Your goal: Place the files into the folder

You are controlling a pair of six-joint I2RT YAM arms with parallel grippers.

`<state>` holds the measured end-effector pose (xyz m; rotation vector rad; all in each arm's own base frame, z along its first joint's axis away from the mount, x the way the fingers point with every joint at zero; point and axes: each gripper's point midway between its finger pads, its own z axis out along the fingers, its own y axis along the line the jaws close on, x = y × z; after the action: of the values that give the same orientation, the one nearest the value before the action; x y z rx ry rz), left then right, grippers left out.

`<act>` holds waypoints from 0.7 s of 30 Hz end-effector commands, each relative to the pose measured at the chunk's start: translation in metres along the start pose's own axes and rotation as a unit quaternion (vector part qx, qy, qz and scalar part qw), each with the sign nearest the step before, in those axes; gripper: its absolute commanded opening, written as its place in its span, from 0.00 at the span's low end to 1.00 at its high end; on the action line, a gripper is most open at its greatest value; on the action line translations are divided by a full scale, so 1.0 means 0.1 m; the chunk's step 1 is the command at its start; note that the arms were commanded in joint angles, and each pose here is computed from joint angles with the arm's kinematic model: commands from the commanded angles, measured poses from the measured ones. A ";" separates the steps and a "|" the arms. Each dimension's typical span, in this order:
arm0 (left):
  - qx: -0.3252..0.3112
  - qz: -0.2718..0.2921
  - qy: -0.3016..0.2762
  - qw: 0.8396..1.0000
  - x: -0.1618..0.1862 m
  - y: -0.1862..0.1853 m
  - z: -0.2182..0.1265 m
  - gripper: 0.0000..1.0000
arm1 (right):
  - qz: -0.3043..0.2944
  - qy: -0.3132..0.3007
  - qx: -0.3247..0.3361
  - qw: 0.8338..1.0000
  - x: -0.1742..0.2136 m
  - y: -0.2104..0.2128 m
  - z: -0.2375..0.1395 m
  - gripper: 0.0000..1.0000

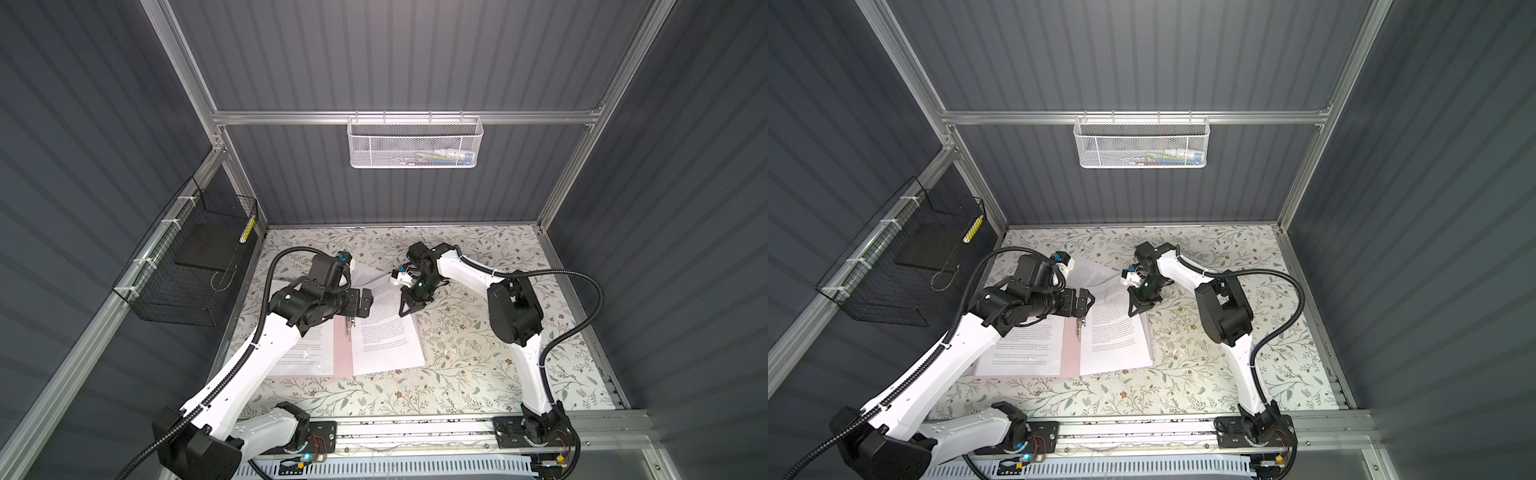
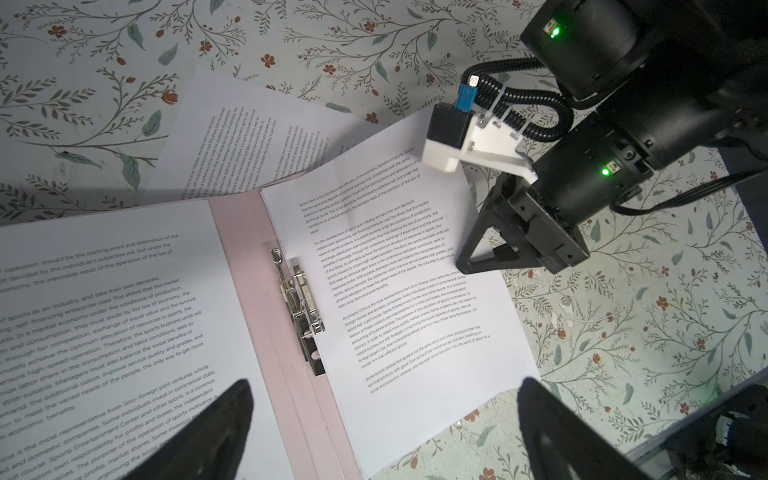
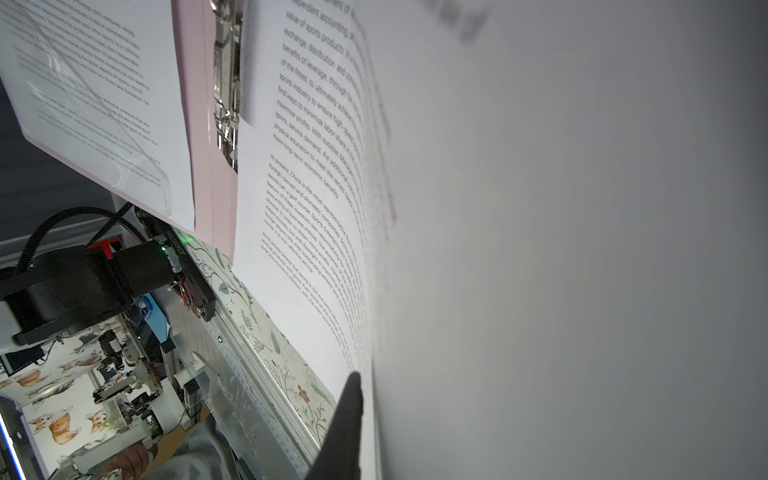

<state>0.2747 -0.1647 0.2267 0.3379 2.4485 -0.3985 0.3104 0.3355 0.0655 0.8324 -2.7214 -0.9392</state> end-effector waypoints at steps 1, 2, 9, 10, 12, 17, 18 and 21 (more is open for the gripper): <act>0.000 -0.005 0.008 1.000 0.05 0.02 0.03 1.00 | 0.009 0.017 -0.005 1.000 0.07 -0.03 0.10 0.16; 0.000 -0.005 0.009 1.000 0.05 0.02 0.04 1.00 | 0.009 0.017 -0.004 1.000 0.07 -0.03 0.10 0.18; -0.001 -0.007 0.012 1.000 0.06 0.03 0.06 1.00 | 0.009 0.013 0.016 1.000 0.08 -0.08 0.08 0.34; -0.002 -0.009 0.011 1.000 0.05 0.03 0.06 1.00 | 0.010 0.011 0.020 1.000 0.08 -0.09 0.07 0.36; -0.002 -0.010 0.011 1.000 0.05 0.03 0.07 1.00 | 0.010 0.005 0.033 0.999 0.08 -0.12 0.05 0.44; -0.013 -0.018 0.011 1.000 0.05 0.06 0.07 1.00 | 0.007 -0.028 0.063 0.998 0.06 -0.17 -0.09 0.66; -0.016 -0.019 0.010 1.000 0.04 0.07 0.07 1.00 | 0.008 -0.035 0.069 0.997 0.06 -0.18 -0.13 0.71; -0.028 -0.026 0.009 0.999 0.03 0.11 0.07 1.00 | 0.009 -0.061 0.088 0.994 0.05 -0.21 -0.26 0.99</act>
<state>0.2779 -0.1633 0.2235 0.3026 2.4603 -0.3859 0.3088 0.3103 0.0521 0.7860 -2.8356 -0.7887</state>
